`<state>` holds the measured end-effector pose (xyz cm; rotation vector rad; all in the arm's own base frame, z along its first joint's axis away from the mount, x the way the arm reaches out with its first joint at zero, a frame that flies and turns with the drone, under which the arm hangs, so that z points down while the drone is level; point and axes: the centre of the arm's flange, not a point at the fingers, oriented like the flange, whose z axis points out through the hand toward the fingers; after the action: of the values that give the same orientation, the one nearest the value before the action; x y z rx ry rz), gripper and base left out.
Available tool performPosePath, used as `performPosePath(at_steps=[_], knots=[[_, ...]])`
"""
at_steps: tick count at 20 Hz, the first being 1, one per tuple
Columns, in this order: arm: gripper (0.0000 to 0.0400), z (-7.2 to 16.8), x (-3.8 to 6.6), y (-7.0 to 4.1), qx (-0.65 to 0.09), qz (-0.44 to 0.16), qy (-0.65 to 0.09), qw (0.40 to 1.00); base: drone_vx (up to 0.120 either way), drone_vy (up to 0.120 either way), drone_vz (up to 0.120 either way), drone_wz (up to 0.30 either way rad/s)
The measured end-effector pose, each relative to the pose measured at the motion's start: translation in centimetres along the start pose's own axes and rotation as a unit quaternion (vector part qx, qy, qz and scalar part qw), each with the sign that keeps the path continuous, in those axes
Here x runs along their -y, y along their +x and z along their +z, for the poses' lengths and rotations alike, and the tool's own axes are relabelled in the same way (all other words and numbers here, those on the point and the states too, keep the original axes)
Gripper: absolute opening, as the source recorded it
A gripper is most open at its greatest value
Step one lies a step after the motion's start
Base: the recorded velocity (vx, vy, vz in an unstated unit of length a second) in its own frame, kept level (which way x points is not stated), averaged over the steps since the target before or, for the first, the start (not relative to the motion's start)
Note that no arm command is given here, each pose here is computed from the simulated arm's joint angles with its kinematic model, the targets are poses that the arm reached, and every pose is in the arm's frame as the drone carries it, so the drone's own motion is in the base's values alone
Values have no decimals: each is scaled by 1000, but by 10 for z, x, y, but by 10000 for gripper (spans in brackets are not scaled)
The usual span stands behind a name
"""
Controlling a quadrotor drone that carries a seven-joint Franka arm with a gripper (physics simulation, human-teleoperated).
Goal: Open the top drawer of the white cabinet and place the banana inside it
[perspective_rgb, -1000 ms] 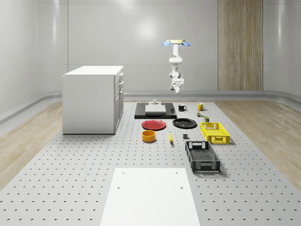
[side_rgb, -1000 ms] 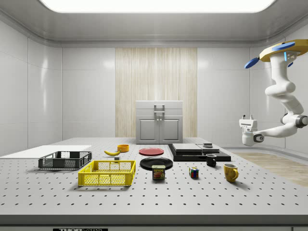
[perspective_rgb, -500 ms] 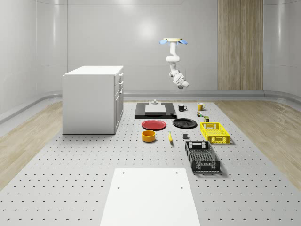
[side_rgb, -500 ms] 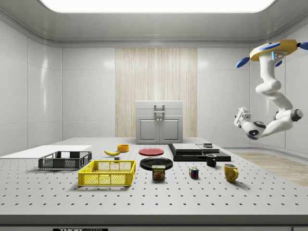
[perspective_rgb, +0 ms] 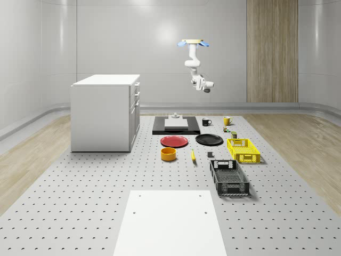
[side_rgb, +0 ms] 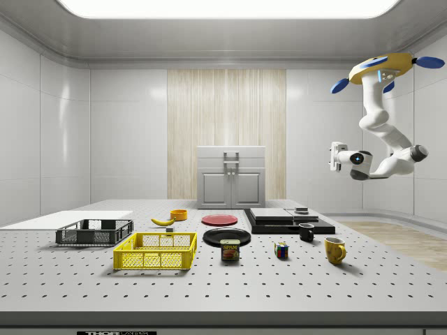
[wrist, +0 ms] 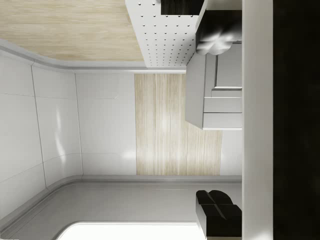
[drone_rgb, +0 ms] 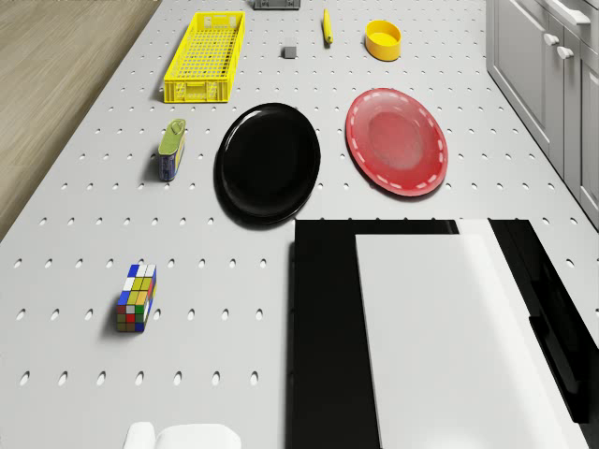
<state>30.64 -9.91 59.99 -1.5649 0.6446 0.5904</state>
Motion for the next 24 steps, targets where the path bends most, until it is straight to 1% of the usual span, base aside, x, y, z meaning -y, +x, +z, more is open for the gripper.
performPosePath(at_steps=[5, 13, 24], knots=[[400, 0, -4, 4, 18, 0, 18, 1000, 120, -120, 120, 0], [400, 0, -5, 6, 28, 0, 27, 999, 120, -120, 120, 0], [400, 0, -6, 6, 30, 1, 30, 999, 120, -120, 4, 0]])
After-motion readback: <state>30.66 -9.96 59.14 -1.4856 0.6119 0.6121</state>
